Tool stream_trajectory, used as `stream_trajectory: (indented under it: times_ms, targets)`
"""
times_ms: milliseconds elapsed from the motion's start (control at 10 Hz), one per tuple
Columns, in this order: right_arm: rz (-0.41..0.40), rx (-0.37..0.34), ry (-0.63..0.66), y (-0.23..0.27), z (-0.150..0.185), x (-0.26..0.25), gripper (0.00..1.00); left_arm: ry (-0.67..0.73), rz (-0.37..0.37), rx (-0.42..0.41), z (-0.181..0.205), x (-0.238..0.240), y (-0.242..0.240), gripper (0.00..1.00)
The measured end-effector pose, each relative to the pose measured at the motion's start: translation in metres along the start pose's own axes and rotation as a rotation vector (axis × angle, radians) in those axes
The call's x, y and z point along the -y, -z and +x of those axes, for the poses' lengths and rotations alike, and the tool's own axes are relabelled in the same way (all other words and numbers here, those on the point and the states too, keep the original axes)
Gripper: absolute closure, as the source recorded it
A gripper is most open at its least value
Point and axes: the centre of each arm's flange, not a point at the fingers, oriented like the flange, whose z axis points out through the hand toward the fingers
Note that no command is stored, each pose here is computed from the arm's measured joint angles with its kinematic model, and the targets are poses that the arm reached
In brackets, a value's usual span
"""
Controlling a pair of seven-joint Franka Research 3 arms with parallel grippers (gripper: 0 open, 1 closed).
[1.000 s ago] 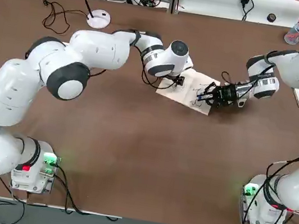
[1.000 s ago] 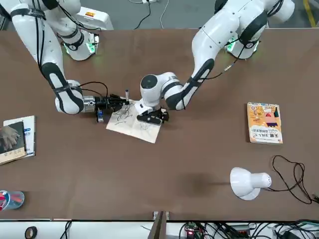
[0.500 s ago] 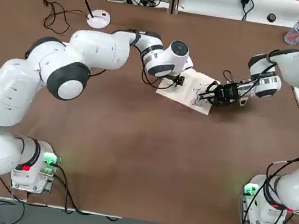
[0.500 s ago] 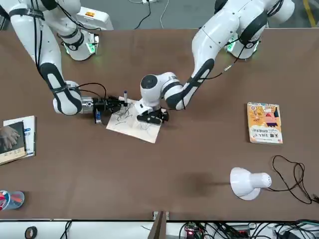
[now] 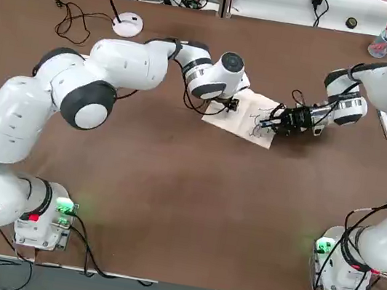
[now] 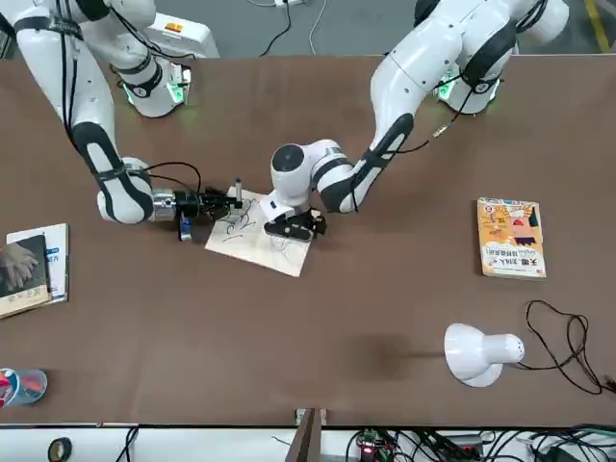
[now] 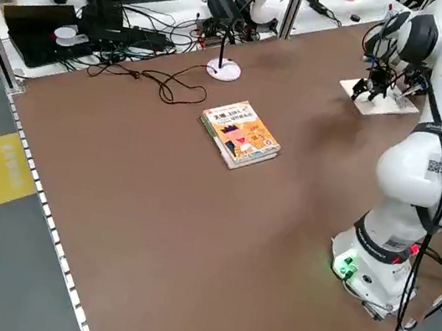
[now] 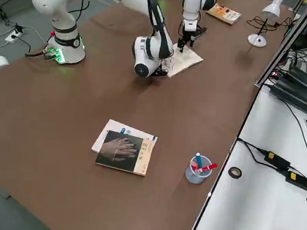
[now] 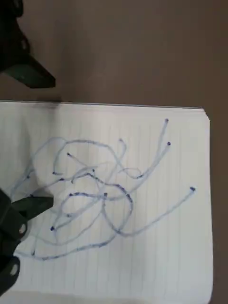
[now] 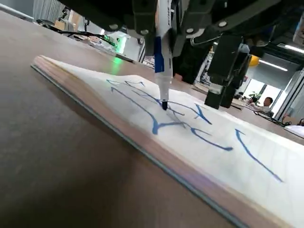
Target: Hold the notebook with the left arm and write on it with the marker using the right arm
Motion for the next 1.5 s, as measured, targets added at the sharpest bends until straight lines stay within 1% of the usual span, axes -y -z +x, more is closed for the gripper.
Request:
stream_trajectory:
  times_ms: [700,1500]
  targets:
    - [-0.013,-0.024,0.02,0.023,0.008,0.005,0.83,0.0,0.0,0.0,0.0,0.0,0.0,0.0]
    - [-0.019,-0.023,0.023,0.022,0.008,0.005,0.83,0.0,0.0,0.0,0.0,0.0,0.0,0.0]
